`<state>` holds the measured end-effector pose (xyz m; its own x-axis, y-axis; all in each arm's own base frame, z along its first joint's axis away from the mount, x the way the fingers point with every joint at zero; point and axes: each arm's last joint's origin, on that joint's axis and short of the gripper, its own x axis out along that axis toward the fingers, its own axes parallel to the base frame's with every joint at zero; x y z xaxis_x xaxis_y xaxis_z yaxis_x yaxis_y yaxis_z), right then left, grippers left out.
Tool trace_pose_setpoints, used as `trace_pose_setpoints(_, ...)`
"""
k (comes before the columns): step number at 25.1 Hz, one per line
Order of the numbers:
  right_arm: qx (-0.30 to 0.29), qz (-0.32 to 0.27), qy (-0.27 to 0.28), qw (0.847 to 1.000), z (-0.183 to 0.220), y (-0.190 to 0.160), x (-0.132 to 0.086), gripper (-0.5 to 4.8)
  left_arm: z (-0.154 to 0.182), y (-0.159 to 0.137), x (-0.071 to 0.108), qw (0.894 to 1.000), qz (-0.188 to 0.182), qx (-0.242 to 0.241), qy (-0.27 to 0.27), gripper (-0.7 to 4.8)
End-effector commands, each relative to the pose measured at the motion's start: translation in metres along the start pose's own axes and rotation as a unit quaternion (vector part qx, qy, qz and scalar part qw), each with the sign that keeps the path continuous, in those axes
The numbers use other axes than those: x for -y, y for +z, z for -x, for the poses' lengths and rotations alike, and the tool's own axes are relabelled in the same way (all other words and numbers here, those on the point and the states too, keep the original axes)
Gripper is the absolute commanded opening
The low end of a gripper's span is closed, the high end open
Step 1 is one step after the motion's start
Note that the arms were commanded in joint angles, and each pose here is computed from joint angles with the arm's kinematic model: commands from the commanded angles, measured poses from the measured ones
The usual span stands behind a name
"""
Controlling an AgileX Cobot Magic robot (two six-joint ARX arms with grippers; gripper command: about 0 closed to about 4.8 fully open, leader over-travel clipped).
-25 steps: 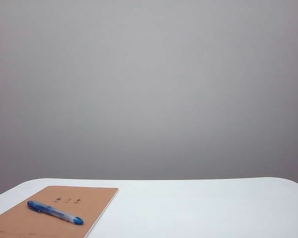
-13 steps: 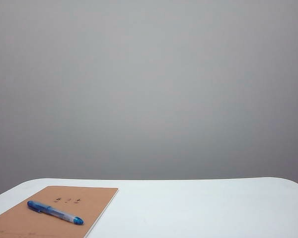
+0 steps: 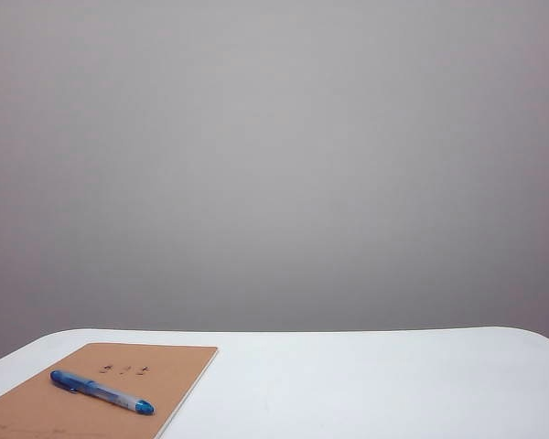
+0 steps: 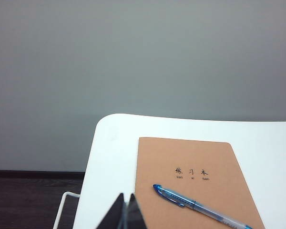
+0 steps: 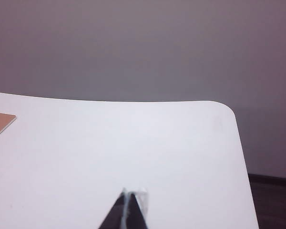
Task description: Pick up a pen on the table and place it on the notebook.
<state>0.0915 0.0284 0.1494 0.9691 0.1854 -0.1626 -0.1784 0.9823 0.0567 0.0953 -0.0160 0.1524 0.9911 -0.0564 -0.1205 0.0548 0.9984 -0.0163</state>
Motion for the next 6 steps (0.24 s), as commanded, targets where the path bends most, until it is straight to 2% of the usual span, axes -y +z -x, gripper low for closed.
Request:
trace_pose_setpoints(1, 0.000, 0.001, 0.000, 1.000, -0.0005, -0.0014, 0.0001, -0.01, 0.0003, 0.0018, -0.0002, 1.000, 0.002, 0.005, 0.002, -0.05)
trace_pose_setpoints(6, 0.000, 0.001, 0.000, 1.000, -0.0005, -0.0013, 0.0000, -0.01, 0.0003, 0.0018, -0.0001, 1.000, 0.002, 0.005, 0.002, -0.05)
